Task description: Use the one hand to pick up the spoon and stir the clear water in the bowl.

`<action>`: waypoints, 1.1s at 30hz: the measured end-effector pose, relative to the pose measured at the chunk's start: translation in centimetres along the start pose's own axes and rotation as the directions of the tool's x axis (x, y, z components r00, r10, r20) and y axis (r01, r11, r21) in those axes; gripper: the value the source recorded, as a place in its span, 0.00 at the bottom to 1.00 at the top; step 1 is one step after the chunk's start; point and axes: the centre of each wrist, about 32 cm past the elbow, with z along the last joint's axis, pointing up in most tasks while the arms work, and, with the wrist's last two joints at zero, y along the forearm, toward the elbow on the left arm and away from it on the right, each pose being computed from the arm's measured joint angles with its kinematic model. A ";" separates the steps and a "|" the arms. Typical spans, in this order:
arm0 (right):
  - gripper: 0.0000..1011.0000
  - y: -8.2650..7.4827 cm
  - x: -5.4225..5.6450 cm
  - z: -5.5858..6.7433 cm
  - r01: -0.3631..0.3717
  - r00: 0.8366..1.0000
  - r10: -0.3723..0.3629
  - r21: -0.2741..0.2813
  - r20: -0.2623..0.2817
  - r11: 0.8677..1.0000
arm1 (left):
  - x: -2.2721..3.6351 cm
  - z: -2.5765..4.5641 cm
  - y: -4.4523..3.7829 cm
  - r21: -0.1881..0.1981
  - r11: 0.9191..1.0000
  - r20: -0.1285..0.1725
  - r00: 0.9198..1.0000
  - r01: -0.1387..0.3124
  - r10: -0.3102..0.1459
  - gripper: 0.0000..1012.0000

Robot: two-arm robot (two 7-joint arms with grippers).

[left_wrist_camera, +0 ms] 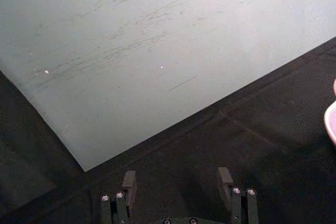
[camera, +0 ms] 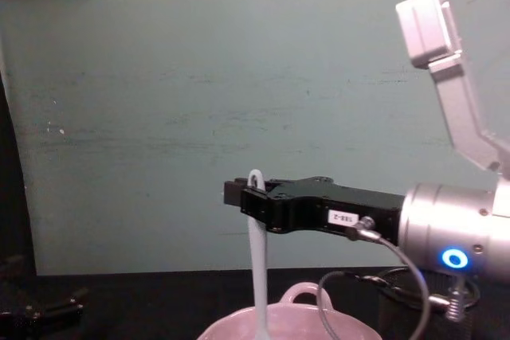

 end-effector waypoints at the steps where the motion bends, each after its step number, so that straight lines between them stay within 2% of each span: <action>1: 0.11 0.2 0.0 0.0 0.000 1.000 0.000 0.001 0.000 1.000 | 0.00 0.00 0.00 0.000 1.000 0.000 1.000 0.000 0.000 1.00; 7: 0.11 2.1 0.9 -0.6 0.018 1.000 -0.018 0.010 -0.010 1.000 | 0.00 0.00 0.00 0.000 1.000 0.000 1.000 0.000 0.000 1.00; 11: 0.11 2.7 1.4 -0.8 0.032 0.999 -0.032 0.012 -0.013 0.999 | 0.00 0.00 0.00 0.000 1.000 0.000 1.000 0.000 0.000 1.00; 13: 0.11 3.0 2.1 -0.8 0.049 0.999 -0.049 0.014 -0.010 0.999 | 0.00 0.00 0.00 0.000 1.000 0.000 1.000 0.000 0.000 1.00; 16: 0.11 2.9 2.5 -0.7 0.065 0.998 -0.065 0.012 -0.007 0.998 | 0.00 0.00 0.00 0.000 1.000 0.000 1.000 0.000 0.000 1.00; 20: 0.11 2.2 3.4 -0.5 0.102 0.995 -0.102 0.013 0.000 0.995 | 0.00 0.00 0.00 0.000 1.000 0.000 1.000 0.000 0.000 1.00; 24: 0.11 1.2 3.5 -0.4 0.125 0.992 -0.126 0.016 0.009 0.992 | 0.00 0.00 0.00 0.000 1.000 0.000 1.000 0.000 0.000 1.00; 33: 0.11 -1.5 2.8 -0.1 0.154 0.988 -0.153 -0.004 0.031 0.988 | 0.00 0.00 0.00 0.000 1.000 0.000 1.000 0.000 0.000 1.00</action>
